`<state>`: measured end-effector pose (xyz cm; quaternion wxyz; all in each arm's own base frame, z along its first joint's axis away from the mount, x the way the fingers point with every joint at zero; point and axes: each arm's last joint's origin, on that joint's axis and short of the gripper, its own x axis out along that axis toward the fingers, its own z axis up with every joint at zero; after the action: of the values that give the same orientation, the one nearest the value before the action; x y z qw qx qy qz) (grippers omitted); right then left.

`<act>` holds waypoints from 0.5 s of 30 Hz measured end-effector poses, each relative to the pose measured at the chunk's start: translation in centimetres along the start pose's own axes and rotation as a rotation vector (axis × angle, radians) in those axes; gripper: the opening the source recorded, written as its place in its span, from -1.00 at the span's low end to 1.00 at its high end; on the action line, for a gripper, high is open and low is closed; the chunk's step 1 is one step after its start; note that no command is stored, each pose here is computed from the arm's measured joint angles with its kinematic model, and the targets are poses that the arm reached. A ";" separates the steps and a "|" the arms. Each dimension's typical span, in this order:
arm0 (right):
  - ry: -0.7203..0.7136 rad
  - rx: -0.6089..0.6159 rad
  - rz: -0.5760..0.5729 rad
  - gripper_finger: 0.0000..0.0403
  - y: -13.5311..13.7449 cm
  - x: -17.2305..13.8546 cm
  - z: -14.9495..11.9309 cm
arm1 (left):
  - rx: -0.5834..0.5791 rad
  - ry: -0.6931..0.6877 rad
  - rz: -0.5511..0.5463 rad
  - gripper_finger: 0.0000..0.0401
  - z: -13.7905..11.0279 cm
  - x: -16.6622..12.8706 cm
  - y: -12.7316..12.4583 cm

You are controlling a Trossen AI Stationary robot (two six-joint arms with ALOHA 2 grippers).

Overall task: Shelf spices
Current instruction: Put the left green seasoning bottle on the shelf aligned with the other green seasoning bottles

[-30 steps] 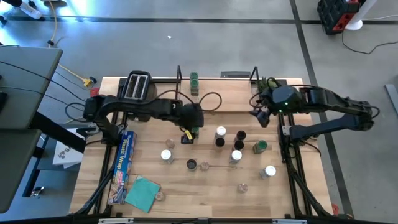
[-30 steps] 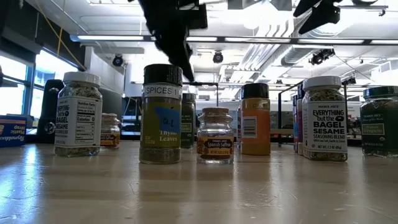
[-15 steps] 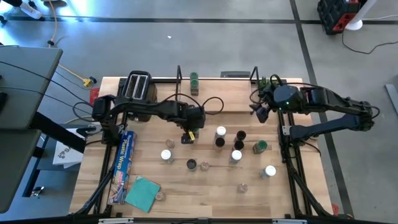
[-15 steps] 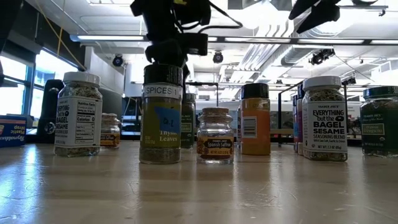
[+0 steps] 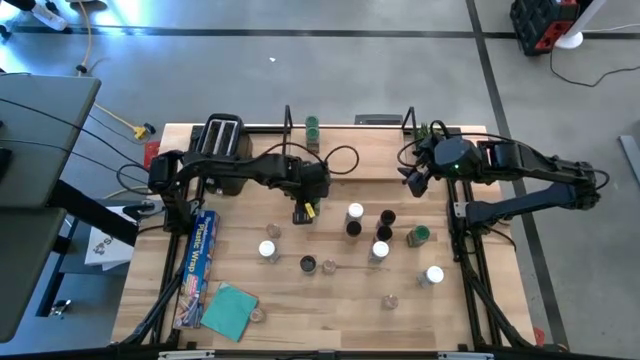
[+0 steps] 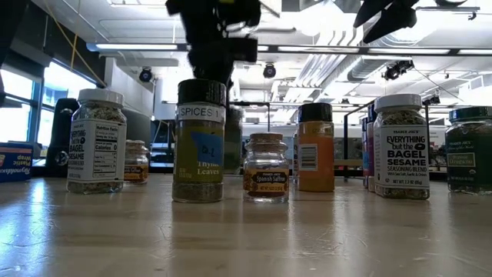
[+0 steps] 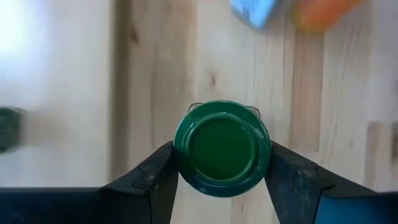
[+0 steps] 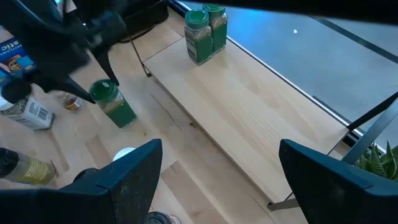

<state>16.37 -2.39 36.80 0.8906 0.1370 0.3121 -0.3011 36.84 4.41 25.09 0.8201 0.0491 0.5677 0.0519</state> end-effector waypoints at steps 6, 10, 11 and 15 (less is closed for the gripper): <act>0.001 -0.011 -0.003 0.58 0.0 0.0 0.0 | 0.029 -0.086 0.101 -0.04 2.1 -4.2 3.0; -0.001 -0.015 -0.004 0.58 0.0 0.0 0.0 | 0.015 -0.062 0.140 -0.04 1.4 -4.5 6.6; 0.000 -0.019 -0.004 0.58 0.0 0.0 0.0 | 0.010 -0.045 0.143 -0.04 1.0 -4.4 7.4; -0.001 -0.018 -0.003 0.58 0.0 0.0 0.0 | 0.005 -0.022 0.111 -0.04 0.2 -3.2 10.1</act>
<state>16.38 -2.41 36.79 0.8914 0.1282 0.3147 -0.2998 35.64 14.00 29.53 0.8221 0.0831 0.5552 0.0951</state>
